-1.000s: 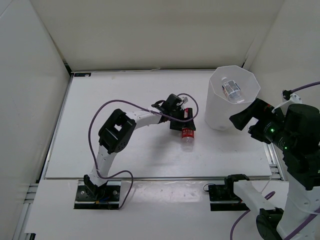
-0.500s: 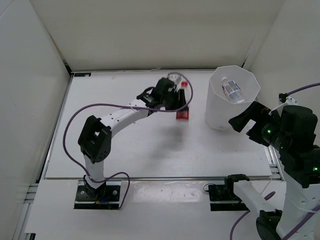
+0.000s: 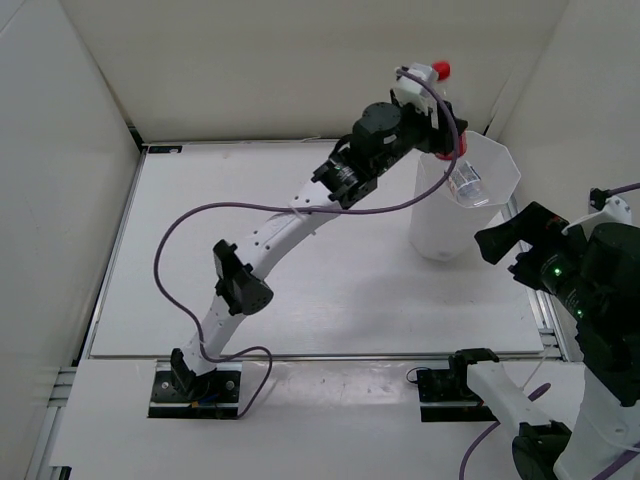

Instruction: Put the plastic bottles in the bin

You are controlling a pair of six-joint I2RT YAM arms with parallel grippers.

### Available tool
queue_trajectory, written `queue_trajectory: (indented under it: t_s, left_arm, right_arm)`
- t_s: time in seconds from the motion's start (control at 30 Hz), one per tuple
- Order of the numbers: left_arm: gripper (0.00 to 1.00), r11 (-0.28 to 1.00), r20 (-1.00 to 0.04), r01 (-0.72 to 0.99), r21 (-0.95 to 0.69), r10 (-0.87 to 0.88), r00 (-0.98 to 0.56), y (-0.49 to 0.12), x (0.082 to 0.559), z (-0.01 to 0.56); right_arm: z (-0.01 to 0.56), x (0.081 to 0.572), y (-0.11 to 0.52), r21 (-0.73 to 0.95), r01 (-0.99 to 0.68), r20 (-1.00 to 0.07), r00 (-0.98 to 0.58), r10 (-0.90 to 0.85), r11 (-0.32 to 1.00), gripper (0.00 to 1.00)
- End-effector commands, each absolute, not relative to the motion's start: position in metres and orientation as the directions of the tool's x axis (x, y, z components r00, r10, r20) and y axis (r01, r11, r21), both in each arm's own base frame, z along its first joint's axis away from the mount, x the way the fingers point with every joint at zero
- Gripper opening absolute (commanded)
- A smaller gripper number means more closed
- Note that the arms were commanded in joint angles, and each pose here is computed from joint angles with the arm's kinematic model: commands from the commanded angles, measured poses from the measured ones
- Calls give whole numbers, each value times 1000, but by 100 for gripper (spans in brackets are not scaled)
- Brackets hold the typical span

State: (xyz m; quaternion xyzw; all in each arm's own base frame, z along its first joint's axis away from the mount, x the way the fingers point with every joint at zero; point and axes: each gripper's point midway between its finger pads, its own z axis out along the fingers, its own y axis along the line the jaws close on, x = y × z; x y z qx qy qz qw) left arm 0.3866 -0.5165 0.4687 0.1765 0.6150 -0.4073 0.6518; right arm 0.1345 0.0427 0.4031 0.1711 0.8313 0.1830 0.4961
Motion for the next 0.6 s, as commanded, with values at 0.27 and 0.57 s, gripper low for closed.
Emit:
queue_trajectory:
  t_s: [0.27, 0.57]
  left_arm:
    - [100, 633, -971, 737, -237, -148, -186, -569, 379, 354]
    - [100, 783, -964, 579, -226, -267, -14, -472, 367, 476]
  right_arm:
    - [413, 114, 29, 421, 120, -799, -421, 431, 899, 99]
    - [383, 139, 26, 382, 215, -740, -512, 437, 899, 99]
